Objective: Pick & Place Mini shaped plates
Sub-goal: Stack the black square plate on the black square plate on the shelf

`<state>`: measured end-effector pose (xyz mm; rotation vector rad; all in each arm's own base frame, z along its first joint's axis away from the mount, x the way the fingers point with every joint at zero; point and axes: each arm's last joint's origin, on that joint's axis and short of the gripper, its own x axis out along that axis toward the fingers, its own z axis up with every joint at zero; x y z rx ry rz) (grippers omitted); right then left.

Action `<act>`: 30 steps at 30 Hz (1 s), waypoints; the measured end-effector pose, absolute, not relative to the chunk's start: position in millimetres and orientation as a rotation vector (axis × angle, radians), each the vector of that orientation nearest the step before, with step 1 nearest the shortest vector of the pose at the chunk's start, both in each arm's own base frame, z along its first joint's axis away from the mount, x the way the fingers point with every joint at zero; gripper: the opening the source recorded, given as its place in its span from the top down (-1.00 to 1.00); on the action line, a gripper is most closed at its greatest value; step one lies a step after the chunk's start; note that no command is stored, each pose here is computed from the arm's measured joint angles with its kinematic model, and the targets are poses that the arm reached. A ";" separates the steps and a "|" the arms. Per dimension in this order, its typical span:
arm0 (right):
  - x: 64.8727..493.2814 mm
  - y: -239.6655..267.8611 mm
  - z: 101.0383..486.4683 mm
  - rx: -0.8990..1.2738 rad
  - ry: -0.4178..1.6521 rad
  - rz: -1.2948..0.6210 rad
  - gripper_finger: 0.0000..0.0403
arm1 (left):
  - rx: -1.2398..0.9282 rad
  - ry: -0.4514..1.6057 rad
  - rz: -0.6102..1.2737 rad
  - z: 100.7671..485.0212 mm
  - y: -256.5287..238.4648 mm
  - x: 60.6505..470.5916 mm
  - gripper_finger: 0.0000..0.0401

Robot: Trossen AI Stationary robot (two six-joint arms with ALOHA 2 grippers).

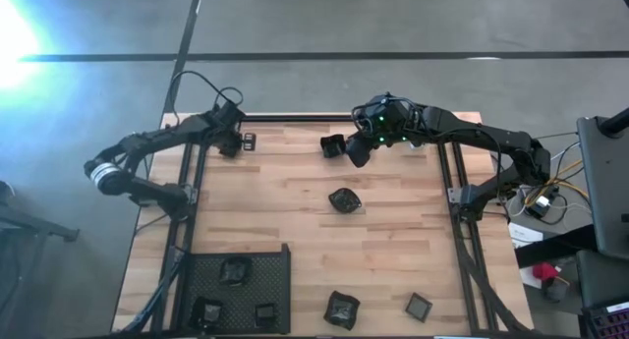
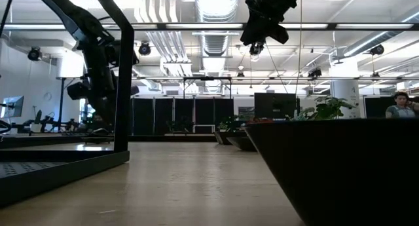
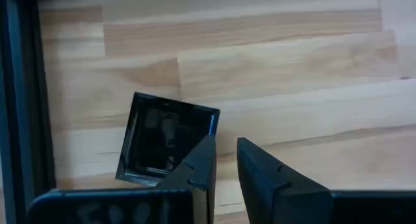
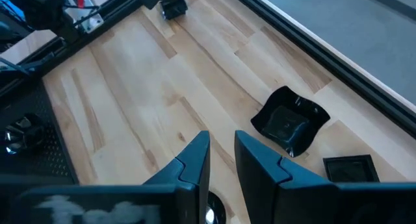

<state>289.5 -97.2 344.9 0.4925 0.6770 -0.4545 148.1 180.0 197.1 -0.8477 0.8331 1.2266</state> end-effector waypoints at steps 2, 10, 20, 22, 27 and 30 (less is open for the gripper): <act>289.5 -97.2 344.9 0.493 0.677 -0.455 0.66 | -0.853 0.858 1.227 194.9 179.4 147.7 0.73; 289.5 -97.2 344.9 0.492 0.677 -0.454 0.66 | -0.870 0.952 1.229 175.0 181.1 149.2 0.73; 289.5 -97.2 344.9 0.489 0.678 -0.453 0.66 | -0.868 1.003 1.221 164.5 184.7 152.4 0.73; 289.5 -97.2 344.9 0.488 0.678 -0.452 0.66 | -0.862 1.012 1.217 162.5 185.5 153.0 0.73; 289.5 -97.3 344.9 0.483 0.679 -0.450 0.66 | -0.860 1.018 1.216 158.9 187.2 154.5 0.73; 289.3 -97.8 344.9 0.482 0.678 -0.451 0.66 | -0.858 1.026 1.214 156.5 188.0 155.2 0.73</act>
